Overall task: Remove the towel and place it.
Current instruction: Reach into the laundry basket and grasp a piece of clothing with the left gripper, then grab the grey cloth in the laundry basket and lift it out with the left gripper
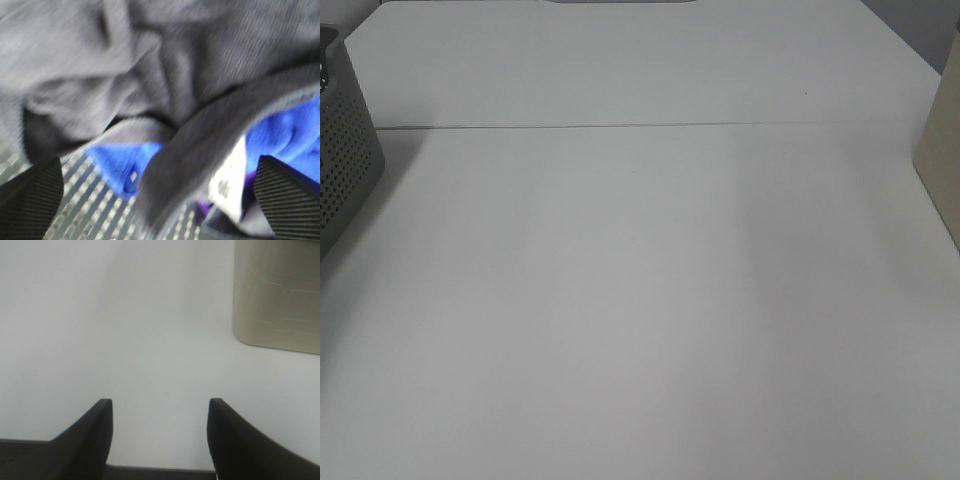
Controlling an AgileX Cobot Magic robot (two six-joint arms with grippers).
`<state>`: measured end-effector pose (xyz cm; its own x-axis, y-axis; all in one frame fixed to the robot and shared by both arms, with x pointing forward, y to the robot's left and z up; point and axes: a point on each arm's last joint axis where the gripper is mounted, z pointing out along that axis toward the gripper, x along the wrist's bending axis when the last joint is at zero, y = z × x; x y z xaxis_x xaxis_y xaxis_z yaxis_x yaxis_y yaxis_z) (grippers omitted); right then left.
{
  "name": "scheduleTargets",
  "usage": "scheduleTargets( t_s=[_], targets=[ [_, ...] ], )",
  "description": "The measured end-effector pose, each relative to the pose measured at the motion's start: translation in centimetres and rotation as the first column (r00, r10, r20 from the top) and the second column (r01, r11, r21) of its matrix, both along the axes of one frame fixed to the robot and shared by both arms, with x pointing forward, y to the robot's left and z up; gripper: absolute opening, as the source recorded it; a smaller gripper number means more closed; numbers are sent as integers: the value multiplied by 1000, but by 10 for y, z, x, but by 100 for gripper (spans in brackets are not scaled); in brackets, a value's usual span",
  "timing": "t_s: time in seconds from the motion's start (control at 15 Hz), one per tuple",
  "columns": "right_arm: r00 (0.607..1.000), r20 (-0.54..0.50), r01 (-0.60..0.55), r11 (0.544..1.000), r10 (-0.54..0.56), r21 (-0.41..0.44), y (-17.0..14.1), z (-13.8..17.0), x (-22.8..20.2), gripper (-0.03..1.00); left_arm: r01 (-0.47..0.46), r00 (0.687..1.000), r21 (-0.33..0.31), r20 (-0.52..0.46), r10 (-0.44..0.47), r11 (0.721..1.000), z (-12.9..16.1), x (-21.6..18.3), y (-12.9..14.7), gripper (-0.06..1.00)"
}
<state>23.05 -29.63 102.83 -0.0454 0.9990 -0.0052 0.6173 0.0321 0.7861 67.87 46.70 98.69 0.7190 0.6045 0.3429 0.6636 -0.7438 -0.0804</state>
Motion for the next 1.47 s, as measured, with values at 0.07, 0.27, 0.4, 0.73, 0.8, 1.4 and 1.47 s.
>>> scheduleTargets(
  t_s=[0.07,0.27,0.4,0.73,0.8,1.4,1.47],
  targets=[
    [1000,0,0,1000,0,0,0,0,0,56,9,1000,-16,-6,-10,1000,-5,2,-1,98],
    [1000,0,0,1000,0,0,0,0,0,56,17,1000,-74,1,-17,997,-11,4,-5,92],
    [1000,0,0,1000,0,0,0,0,0,56,16,1000,-85,4,-16,996,-11,4,-6,77],
    [1000,0,0,1000,0,0,0,0,0,56,2,998,-101,-56,-8,995,-12,-1,-8,38],
    [1000,0,0,1000,0,0,0,0,0,56,1,998,-103,-63,-7,995,-12,-2,-8,38],
    [1000,0,0,1000,0,0,0,0,0,56,-25,1000,-14,-20,24,1000,-10,2,0,18],
    [1000,0,0,1000,0,0,0,0,0,56,-14,999,9,-30,15,1000,-9,1,2,5]
  ],
)
